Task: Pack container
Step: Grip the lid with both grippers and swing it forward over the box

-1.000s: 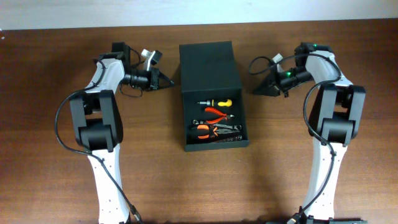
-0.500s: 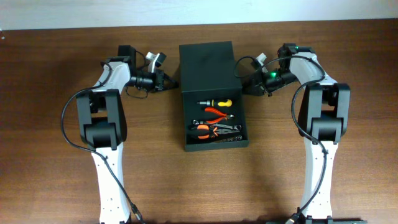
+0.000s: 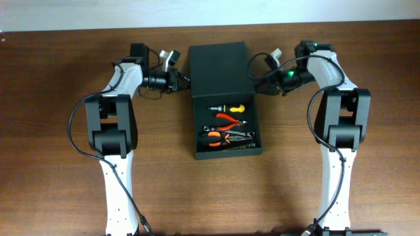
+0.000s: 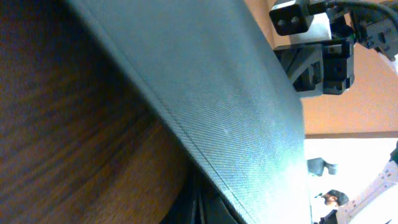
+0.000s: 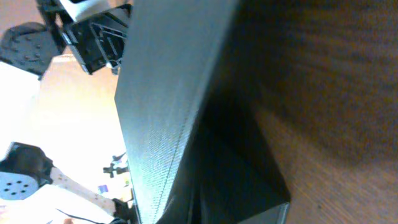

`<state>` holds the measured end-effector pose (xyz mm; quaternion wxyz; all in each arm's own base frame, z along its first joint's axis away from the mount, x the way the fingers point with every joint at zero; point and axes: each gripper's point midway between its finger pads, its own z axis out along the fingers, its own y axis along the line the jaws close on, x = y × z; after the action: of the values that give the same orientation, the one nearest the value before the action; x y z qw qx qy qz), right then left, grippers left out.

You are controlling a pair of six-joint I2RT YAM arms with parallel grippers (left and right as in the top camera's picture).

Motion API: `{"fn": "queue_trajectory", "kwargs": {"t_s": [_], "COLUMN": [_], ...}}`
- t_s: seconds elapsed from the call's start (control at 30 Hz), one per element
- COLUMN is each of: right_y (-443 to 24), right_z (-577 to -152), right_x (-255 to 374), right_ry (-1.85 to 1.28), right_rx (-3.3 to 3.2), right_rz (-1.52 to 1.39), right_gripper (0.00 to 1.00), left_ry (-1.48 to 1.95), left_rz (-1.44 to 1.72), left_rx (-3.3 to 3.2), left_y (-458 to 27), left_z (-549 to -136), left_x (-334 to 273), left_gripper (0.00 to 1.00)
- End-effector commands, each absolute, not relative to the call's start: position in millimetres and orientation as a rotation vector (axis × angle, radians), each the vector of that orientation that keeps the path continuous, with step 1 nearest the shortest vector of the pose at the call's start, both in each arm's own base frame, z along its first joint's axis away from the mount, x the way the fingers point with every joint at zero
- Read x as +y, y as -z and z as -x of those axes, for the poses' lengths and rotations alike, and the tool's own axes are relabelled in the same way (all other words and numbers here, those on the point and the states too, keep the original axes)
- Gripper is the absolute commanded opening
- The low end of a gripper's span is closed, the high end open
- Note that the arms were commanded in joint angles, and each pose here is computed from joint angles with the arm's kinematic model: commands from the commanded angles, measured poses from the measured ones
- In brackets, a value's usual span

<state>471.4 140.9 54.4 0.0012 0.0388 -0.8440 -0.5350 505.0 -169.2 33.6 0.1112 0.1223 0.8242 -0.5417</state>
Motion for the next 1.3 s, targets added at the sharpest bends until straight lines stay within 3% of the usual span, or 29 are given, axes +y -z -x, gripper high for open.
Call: {"fn": "queue_trajectory", "kwargs": {"t_s": [0.0,0.47,0.87,1.27], "right_y": [-72.4,-96.6,-67.7,-90.4], "right_z": [-481.6,-476.7,-477.4,-480.9], "right_x": [139.3,123.6,95.5,120.3], "right_ry": [1.666,1.424,1.072,1.372], "right_rx": [-2.728,-2.838,-2.955,-2.896], "right_rz": [-0.268,-0.387,-0.438,-0.562], "right_gripper": [0.04,0.04,0.04,0.04], "left_ry": [1.613,1.52,1.501,1.425], "left_rz": [-0.39,-0.441,-0.505,-0.526], "left_rx": [2.344,2.39,2.387,2.388], "left_y": [-58.9,-96.4,-106.5,-124.9], "left_z": [-519.8,-521.9,-517.8,-518.2], "left_x": [-170.5,-175.5,-194.0,-190.8], "left_gripper": [0.02,0.02,0.02,0.02]}}
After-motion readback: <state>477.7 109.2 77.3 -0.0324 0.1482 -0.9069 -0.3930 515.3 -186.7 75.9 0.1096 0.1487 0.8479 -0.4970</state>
